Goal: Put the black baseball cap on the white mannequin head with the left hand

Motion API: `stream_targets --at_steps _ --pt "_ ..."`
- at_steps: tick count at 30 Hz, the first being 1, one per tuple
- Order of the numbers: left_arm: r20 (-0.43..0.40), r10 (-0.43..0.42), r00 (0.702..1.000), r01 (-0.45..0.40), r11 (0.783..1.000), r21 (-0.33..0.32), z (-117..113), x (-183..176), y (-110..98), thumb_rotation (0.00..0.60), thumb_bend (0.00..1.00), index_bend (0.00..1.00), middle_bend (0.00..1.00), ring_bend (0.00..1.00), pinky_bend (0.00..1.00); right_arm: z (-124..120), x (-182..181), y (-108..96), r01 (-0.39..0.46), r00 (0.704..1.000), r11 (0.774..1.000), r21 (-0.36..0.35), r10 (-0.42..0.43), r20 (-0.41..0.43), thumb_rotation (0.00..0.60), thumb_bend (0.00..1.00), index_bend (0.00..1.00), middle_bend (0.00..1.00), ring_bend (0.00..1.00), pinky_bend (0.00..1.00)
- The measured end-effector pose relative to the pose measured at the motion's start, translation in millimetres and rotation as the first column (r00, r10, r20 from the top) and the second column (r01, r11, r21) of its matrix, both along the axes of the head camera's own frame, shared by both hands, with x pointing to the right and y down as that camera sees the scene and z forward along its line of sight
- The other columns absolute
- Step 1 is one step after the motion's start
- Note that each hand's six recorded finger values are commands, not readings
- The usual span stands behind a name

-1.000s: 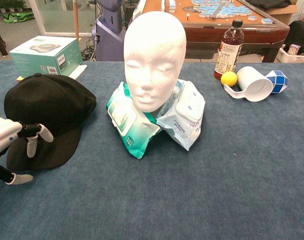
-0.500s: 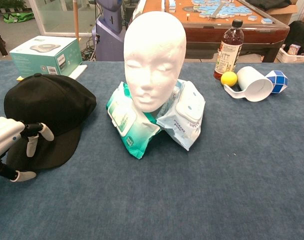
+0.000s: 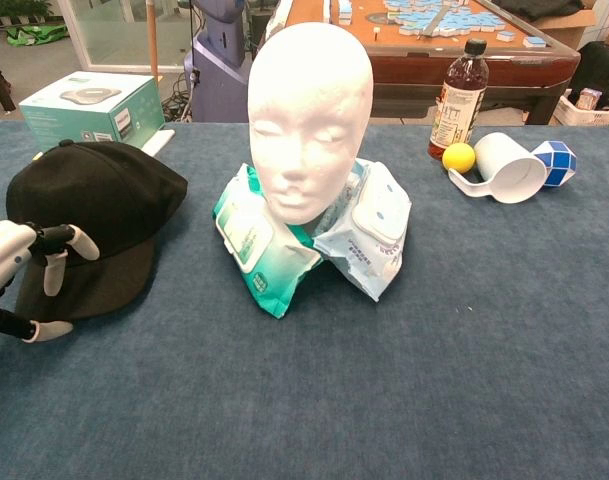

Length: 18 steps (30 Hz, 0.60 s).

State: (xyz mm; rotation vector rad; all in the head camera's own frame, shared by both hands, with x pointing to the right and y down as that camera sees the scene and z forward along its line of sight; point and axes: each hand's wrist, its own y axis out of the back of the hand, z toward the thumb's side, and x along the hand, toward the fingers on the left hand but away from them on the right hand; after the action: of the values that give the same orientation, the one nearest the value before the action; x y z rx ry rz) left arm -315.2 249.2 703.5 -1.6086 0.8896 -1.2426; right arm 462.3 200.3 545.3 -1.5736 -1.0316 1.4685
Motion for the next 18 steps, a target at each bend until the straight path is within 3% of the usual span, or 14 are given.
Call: stream_targets --at_steps 6,11,18 --pt "-0.07 -0.023 0.997 0.032 0.991 0.128 -14.9 -6.1 -9.9 0.6 0.05 0.34 0.58 0.38 0.59 -0.8 -0.3 1.0 0.002 1.0 1.0 0.002 -0.002 0.0 0.6 0.0 0.08 0.24 0.18 0.26" --pt "-0.123 -0.025 0.992 0.054 0.969 0.24 -27.6 -13.8 -18.8 0.6 0.05 0.42 0.51 0.35 0.59 -0.9 -0.8 1.3 0.003 1.0 1.0 0.004 -0.003 -0.001 0.6 0.0 0.08 0.24 0.18 0.26" --pt "-0.123 -0.028 0.992 0.065 0.947 0.315 -32.9 -18.9 -34.9 0.6 0.05 0.53 0.51 0.35 0.59 -1.5 -1.1 2.1 0.004 1.0 1.0 0.006 -0.004 -0.001 0.6 0.0 0.08 0.24 0.18 0.26"
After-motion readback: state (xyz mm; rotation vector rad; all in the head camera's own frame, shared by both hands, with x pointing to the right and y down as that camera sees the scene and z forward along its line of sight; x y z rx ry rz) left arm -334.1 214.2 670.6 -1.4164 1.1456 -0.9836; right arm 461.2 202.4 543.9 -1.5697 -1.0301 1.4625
